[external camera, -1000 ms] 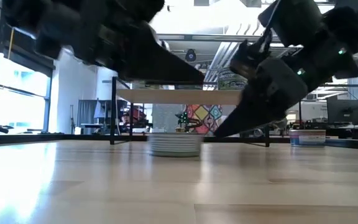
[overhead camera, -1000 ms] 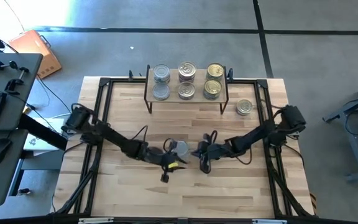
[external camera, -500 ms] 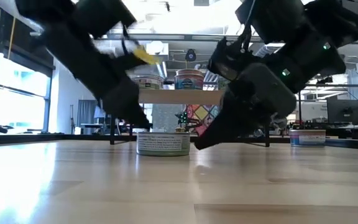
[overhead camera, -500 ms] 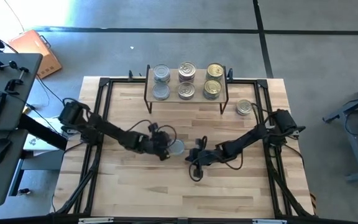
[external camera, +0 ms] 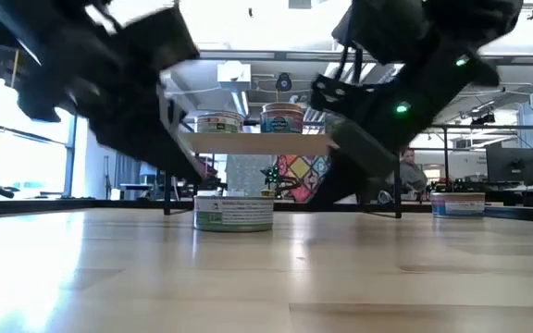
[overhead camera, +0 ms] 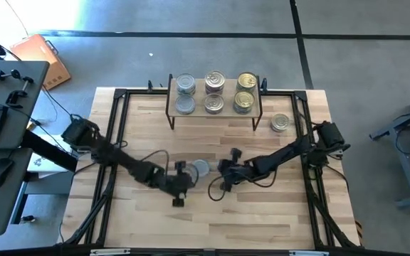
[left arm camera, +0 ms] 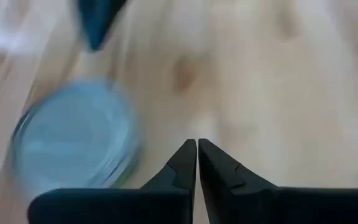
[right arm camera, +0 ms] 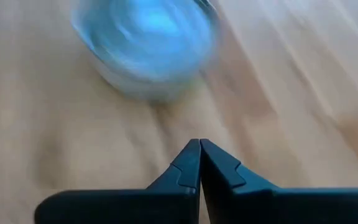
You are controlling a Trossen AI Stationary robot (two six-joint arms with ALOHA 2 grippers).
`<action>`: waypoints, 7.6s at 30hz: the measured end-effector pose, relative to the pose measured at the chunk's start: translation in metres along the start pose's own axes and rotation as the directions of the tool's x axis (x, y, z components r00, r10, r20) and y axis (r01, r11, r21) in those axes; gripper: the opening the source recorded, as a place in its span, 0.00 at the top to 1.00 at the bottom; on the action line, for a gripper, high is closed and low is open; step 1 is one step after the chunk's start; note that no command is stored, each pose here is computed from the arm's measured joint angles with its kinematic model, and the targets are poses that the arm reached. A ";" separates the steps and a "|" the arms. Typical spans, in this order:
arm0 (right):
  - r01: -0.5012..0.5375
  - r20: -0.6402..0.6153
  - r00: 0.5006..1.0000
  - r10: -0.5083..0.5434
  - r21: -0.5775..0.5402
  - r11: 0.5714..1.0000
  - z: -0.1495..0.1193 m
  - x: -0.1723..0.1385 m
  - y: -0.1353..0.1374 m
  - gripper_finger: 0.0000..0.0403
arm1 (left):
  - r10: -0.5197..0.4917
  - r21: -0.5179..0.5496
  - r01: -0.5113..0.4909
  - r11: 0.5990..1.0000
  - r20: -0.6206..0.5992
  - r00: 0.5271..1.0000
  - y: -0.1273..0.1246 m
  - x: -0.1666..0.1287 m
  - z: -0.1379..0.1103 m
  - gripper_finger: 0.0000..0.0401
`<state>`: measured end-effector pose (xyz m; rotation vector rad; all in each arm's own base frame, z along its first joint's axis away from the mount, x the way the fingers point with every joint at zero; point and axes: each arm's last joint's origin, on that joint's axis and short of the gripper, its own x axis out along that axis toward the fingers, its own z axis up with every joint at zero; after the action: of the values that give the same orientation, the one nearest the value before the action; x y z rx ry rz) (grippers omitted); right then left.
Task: Stack canned seafood by type on shelf
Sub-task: Stack the green white tuna can on top of the other green white tuna can on the shelf
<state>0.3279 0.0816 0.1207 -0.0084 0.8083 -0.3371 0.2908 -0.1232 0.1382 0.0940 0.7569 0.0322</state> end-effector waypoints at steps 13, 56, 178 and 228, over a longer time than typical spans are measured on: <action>-0.053 -0.010 0.998 0.054 0.040 0.998 -0.005 -0.006 0.005 1.00 | 0.375 -0.111 -0.387 0.915 -0.116 0.920 0.050 -0.001 -0.010 0.99; 0.046 0.027 0.998 -0.048 0.063 0.997 -0.019 -0.027 0.015 1.00 | -0.106 0.436 0.017 0.900 0.181 0.978 -0.023 0.029 0.006 0.62; -0.036 0.141 0.989 0.033 0.013 0.999 -0.037 -0.022 0.046 1.00 | -0.065 0.512 0.102 0.853 -0.090 0.994 -0.017 0.053 -0.002 0.92; -0.023 0.146 0.989 0.021 0.012 1.000 -0.033 -0.019 0.041 1.00 | 0.363 0.507 -0.360 0.783 0.097 0.927 -0.042 -0.034 0.008 1.00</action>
<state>0.3041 0.1301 0.1054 -0.0116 0.6603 -0.3176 0.2713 -0.1680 0.1635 0.7605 0.7279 0.1968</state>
